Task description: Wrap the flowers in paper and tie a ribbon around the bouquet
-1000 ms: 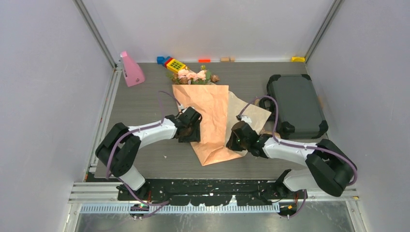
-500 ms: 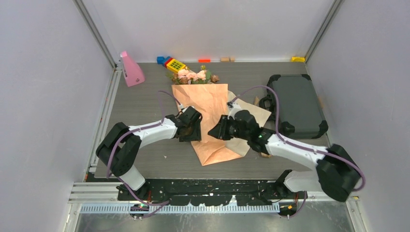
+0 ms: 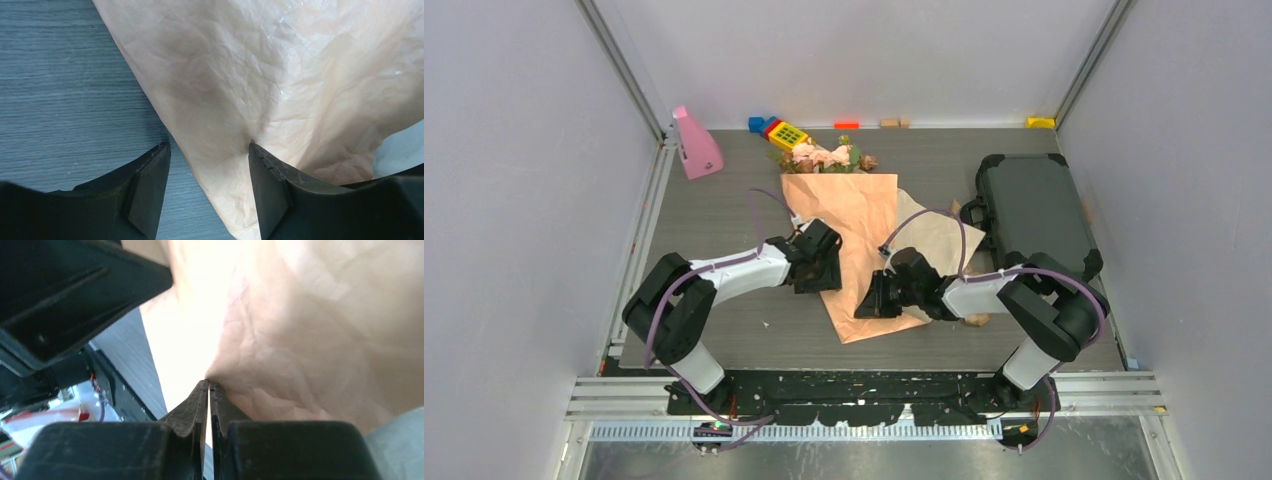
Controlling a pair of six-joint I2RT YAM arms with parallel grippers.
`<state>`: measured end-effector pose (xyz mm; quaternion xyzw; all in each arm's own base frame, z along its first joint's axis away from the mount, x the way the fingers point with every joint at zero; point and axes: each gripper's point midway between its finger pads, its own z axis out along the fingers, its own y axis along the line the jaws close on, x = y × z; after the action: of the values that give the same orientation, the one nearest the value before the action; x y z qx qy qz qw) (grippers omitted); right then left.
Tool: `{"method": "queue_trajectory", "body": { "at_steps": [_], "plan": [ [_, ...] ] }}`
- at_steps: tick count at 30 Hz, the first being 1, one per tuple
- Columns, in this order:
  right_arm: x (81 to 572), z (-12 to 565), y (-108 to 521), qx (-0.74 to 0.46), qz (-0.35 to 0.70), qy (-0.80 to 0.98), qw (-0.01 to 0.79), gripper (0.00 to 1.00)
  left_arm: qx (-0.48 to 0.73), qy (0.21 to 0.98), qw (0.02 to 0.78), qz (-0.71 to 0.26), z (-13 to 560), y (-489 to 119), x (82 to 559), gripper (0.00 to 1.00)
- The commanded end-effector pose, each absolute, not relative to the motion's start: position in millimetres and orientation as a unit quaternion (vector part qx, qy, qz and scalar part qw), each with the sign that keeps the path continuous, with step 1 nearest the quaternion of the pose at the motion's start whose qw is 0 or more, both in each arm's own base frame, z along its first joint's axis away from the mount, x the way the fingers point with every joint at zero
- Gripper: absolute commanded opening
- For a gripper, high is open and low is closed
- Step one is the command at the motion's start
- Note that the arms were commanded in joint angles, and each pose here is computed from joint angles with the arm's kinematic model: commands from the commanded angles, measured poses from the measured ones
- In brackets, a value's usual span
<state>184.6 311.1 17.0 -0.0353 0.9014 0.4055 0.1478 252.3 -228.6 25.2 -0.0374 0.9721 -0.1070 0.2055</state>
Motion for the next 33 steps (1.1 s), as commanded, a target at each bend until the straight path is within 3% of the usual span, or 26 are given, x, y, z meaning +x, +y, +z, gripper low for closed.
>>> {"method": "queue_trajectory", "body": {
  "at_steps": [1, 10, 20, 26, 33],
  "plan": [
    [169, -7, 298, -0.057, 0.38, 0.914, 0.131, 0.11, -0.057, 0.977, 0.186, -0.088, 16, -215, 255, 0.62],
    [162, -24, 284, -0.071, 0.351, 0.925, 0.123, 0.08, -0.129, 0.968, 0.19, -0.101, 17, -184, 324, 0.59],
    [164, -30, 275, -0.058, 0.35, 0.928, 0.115, 0.04, -0.207, 0.958, 0.195, -0.023, 5, -121, 422, 0.44],
    [164, -34, 271, -0.05, 0.352, 0.928, 0.108, 0.02, -0.216, 0.957, 0.194, -0.002, 0, -105, 461, 0.41],
    [164, -36, 270, -0.044, 0.359, 0.927, 0.102, 0.01, -0.233, 0.955, 0.182, 0.017, -10, -77, 492, 0.28]
  ]
}}
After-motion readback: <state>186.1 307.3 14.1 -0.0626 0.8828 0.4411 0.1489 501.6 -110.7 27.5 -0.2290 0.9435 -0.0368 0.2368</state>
